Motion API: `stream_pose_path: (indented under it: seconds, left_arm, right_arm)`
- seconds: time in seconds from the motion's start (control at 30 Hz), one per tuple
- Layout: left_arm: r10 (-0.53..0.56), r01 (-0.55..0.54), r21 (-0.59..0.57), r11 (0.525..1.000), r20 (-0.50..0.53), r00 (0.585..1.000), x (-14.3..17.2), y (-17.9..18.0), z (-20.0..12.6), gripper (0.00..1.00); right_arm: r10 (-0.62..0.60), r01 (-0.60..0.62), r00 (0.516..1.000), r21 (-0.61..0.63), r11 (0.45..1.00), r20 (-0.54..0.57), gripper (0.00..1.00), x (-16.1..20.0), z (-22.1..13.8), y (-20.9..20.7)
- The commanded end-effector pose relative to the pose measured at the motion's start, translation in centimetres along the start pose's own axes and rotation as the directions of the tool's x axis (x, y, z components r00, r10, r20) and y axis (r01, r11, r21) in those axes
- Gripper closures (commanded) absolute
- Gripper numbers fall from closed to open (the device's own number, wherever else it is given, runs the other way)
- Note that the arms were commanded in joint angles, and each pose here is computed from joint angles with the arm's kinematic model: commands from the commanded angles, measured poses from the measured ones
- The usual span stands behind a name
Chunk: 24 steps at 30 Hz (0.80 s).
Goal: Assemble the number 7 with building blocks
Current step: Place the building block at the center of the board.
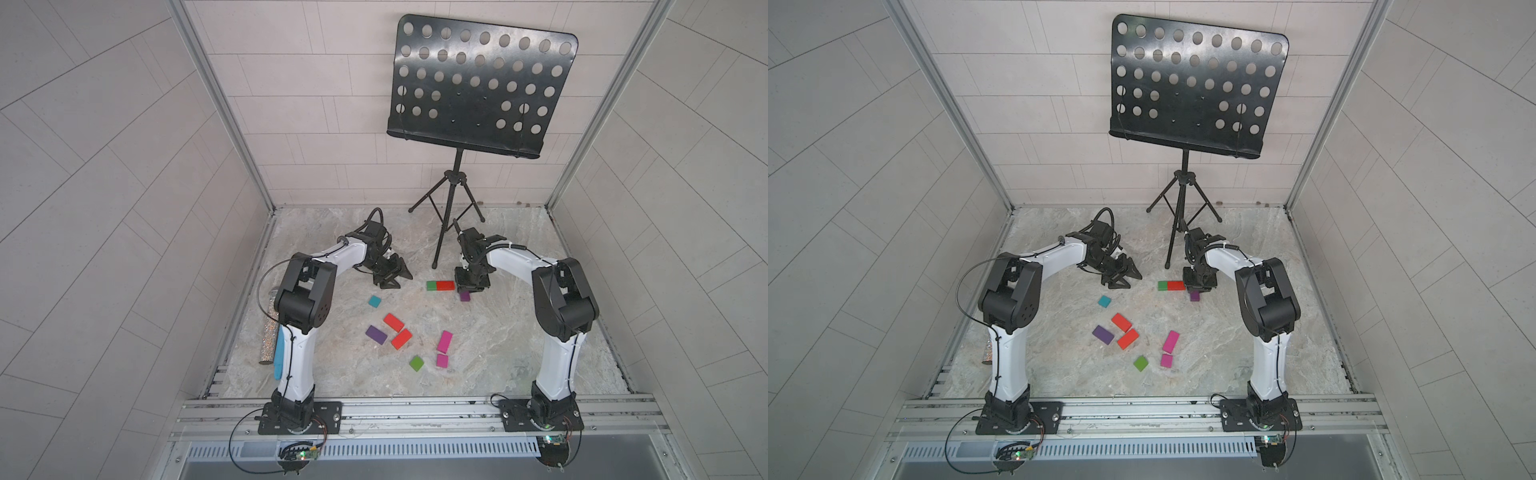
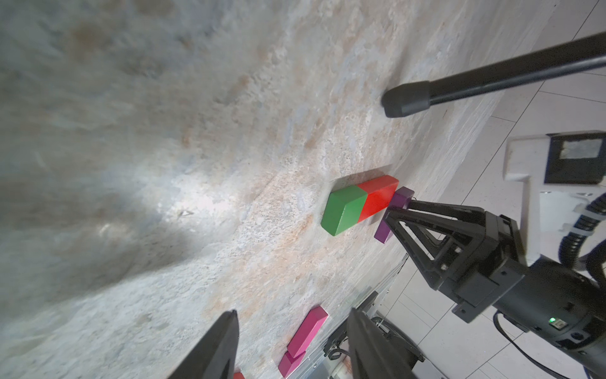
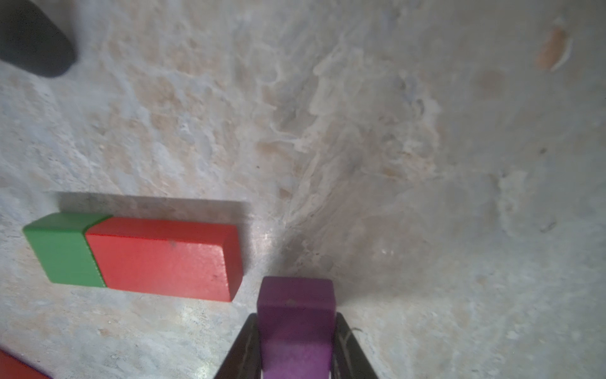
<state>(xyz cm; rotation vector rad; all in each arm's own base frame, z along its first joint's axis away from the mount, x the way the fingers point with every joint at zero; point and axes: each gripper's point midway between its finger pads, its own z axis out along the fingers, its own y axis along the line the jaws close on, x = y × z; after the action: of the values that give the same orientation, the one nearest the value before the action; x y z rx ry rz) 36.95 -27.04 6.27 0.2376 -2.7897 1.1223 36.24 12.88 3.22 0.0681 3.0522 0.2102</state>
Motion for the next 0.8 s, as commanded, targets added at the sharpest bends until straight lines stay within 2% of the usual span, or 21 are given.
stream_pose_path:
  seconds: [0.0, 0.27, 0.47, 0.6, 0.77]
  left_arm:
    - [0.000, 0.000, -0.006, 1.000, -0.006, 1.000, -0.1, -0.1, 0.3, 0.41]
    - [0.003, -0.003, -0.006, 1.000, -0.004, 1.000, -0.1, -0.1, 0.2, 0.41]
    - [0.003, -0.003, -0.010, 1.000, -0.002, 1.000, 0.0, 0.0, 0.2, 0.41]
    - [0.002, -0.002, -0.010, 1.000, -0.004, 1.000, 0.1, 0.1, 0.2, 0.41]
    - [0.012, -0.012, -0.011, 1.000, -0.001, 1.000, 0.2, 0.0, 0.1, 0.29]
  right_arm:
    - [0.008, -0.007, 1.000, 0.034, 0.999, -0.026, 0.65, 0.4, 0.5, -0.4]
    - [0.009, -0.008, 1.000, 0.037, 0.999, -0.009, 0.53, 0.3, -0.2, -0.3]
    - [-0.020, 0.019, 0.999, 0.033, 0.999, 0.050, 0.52, 0.5, -2.8, 0.1]
    - [-0.050, 0.048, 0.998, 0.063, 0.997, 0.028, 0.52, 2.3, -3.0, -0.2]
    - [-0.030, 0.028, 0.999, 0.073, 0.997, 0.023, 0.53, 3.6, -2.2, -0.9]
